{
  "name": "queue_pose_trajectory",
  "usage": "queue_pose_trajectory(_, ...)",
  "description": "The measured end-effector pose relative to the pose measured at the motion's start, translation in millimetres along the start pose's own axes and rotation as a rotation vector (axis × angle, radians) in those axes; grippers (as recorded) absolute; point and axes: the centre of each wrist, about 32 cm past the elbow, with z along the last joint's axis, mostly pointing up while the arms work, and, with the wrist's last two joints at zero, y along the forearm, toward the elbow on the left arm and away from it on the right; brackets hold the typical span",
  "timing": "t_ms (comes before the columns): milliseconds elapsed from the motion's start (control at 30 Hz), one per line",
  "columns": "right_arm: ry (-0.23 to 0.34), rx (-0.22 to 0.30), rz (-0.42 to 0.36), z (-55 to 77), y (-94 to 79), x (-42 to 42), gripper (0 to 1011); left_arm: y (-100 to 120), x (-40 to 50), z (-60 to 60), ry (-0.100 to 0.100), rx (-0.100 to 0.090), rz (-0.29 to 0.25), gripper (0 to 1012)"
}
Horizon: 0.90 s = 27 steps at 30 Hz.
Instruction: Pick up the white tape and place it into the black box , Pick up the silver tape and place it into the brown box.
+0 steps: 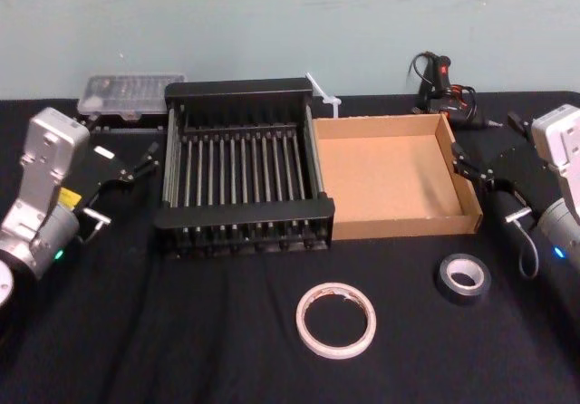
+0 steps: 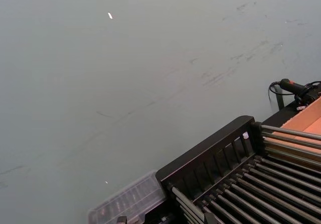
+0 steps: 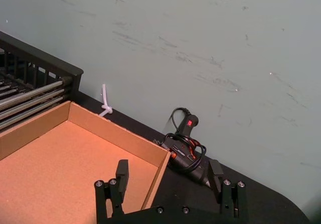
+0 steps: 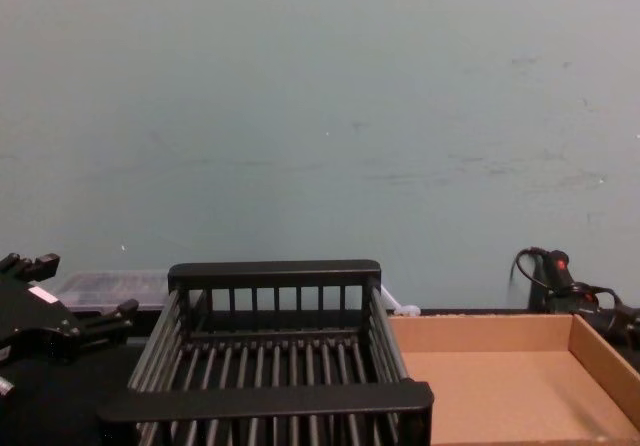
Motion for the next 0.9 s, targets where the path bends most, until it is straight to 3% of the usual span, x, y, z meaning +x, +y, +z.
queue_pose_trajectory(567,0.002,0.0,-0.002,0.0,-0.1,0.3,1003,0.0,0.0,0.0,0.0,0.0,0.0,1001)
queue_pose_trajectory(900,0.042,0.008,0.008,3.5,-7.8,4.4,1002,0.0,0.0,0.0,0.0,0.0,0.0,1001)
